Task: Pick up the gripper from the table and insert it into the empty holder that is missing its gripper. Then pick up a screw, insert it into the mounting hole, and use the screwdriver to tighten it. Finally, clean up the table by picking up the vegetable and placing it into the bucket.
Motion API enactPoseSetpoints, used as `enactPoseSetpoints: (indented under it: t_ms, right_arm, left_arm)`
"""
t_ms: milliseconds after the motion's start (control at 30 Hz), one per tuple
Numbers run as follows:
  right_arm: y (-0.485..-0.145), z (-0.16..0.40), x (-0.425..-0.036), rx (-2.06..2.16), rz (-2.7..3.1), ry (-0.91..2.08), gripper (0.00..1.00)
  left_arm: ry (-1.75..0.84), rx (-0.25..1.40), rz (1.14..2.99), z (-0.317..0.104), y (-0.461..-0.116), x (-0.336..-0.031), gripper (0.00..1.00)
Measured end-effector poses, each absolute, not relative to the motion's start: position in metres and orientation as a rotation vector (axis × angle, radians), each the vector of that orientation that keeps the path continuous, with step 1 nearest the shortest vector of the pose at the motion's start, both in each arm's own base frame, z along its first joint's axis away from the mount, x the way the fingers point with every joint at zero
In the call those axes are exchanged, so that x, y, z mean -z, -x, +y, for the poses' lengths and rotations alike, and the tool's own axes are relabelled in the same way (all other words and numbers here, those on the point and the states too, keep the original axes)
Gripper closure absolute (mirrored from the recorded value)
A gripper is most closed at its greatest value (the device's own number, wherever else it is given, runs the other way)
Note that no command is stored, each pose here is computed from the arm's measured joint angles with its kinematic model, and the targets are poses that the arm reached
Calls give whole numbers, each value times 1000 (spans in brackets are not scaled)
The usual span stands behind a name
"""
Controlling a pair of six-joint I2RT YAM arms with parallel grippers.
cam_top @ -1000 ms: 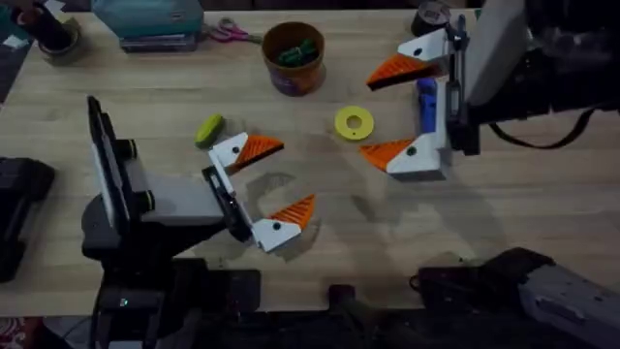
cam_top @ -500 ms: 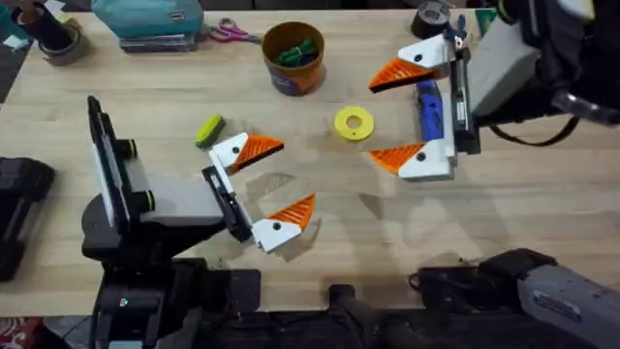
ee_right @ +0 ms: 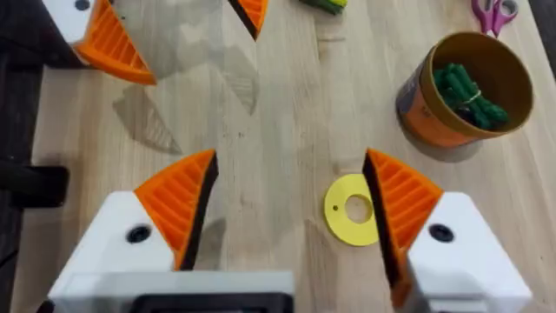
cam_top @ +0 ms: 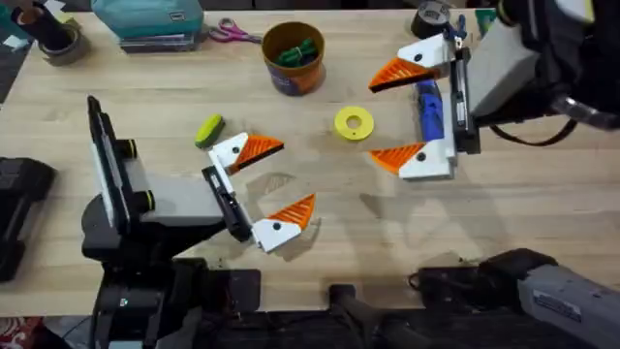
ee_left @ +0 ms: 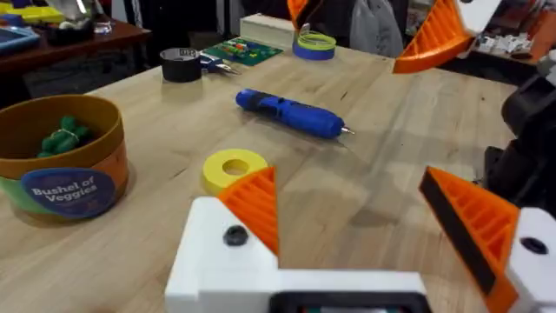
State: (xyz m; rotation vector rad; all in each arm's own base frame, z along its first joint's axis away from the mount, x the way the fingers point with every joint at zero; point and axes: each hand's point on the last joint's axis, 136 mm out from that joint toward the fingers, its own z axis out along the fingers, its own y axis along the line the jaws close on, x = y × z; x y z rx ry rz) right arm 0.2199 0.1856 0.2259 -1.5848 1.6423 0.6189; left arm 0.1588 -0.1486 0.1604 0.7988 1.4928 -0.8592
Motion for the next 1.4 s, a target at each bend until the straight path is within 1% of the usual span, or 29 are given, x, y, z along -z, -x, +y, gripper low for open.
enactPoseSetpoints:
  t_ms: [133,167,233,267,300,333,367,400,500,600,700,733,800,967,1067,1233,1400]
  right_arm:
    - [-220,186,-226,-619,1642,1585,5]
    - [-220,186,-226,-619,1642,1585,5]
    - [-220,186,-226,-618,1642,1585,5]
    - [-220,186,-226,-619,1642,1585,5]
    - [-220,186,-226,-619,1642,1585,5]
    - [-220,186,-226,-619,1642,1585,5]
    - [-220,186,-226,-619,1642,1585,6]
    - [-220,186,-226,-618,1641,1584,6]
    - [-229,186,-229,-597,1664,1539,5]
    - [-254,179,-233,-536,1797,1369,5]
    - [-276,158,-228,-463,2057,1068,5]
    - [-283,133,-227,-370,2248,827,5]
    - [-285,118,-236,-298,2319,698,5]
    - [-289,88,-262,-130,2367,492,6]
    - [-290,70,-269,-49,2392,369,5]
    - [-293,33,-265,42,2471,131,5]
    - [-309,15,-238,52,2571,24,5]
  left_arm:
    - [-799,859,1493,-149,-159,-160,15]
    - [-797,861,1494,-149,-159,-160,83]
    - [-798,859,1493,-149,-159,-160,405]
    - [-799,860,1493,-149,-159,-160,542]
    - [-798,859,1493,-149,-159,-160,699]
    - [-798,859,1493,-149,-159,-160,876]
    - [-802,856,1490,-149,-159,-160,964]
    - [-803,855,1490,-149,-159,-160,986]
    - [-803,854,1490,-149,-159,-160,985]
    - [-803,854,1490,-149,-159,-160,986]
    - [-803,855,1490,-149,-159,-160,986]
    - [-803,854,1490,-149,-159,-160,987]
    - [-803,854,1490,-149,-159,-160,987]
    - [-803,855,1490,-149,-159,-160,987]
    - [-803,854,1490,-149,-159,-160,987]
    - [-803,855,1490,-149,-159,-160,987]
    - [-803,854,1490,-149,-159,-160,987]
